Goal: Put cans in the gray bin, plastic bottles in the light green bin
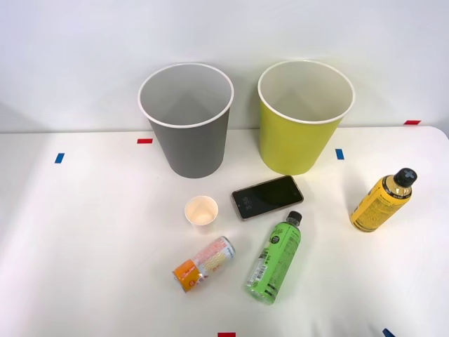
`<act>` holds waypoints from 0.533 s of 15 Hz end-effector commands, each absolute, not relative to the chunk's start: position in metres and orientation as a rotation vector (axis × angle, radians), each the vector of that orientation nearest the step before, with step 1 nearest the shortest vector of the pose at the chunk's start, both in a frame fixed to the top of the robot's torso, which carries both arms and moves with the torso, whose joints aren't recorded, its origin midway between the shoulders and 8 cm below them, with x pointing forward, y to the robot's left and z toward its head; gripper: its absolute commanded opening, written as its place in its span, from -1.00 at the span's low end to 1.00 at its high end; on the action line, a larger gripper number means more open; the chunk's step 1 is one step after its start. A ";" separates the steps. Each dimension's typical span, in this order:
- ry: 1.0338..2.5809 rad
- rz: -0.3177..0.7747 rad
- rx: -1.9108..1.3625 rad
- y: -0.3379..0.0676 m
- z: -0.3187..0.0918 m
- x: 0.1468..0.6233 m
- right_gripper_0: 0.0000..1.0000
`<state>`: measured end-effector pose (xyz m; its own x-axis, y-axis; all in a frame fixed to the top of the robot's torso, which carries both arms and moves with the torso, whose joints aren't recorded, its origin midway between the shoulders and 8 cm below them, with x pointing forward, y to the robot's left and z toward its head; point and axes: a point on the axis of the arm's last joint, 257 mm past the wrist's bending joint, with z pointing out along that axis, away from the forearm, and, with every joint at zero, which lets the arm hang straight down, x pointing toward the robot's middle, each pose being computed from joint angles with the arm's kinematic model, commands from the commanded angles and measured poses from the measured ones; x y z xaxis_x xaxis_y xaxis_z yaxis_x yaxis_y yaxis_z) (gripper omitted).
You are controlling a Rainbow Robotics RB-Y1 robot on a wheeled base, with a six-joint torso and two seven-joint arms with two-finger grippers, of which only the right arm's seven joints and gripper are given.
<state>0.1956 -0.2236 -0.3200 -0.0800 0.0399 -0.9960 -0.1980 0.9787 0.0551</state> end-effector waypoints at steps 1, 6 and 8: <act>1.641 0.198 -0.122 -0.224 -0.320 0.196 1.00; 1.641 0.198 -0.122 -0.224 -0.320 0.196 1.00; 1.641 0.198 -0.122 -0.224 -0.320 0.196 1.00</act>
<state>0.1956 -0.2236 -0.3200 -0.0800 0.0399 -0.9960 -0.1980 0.9786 0.0551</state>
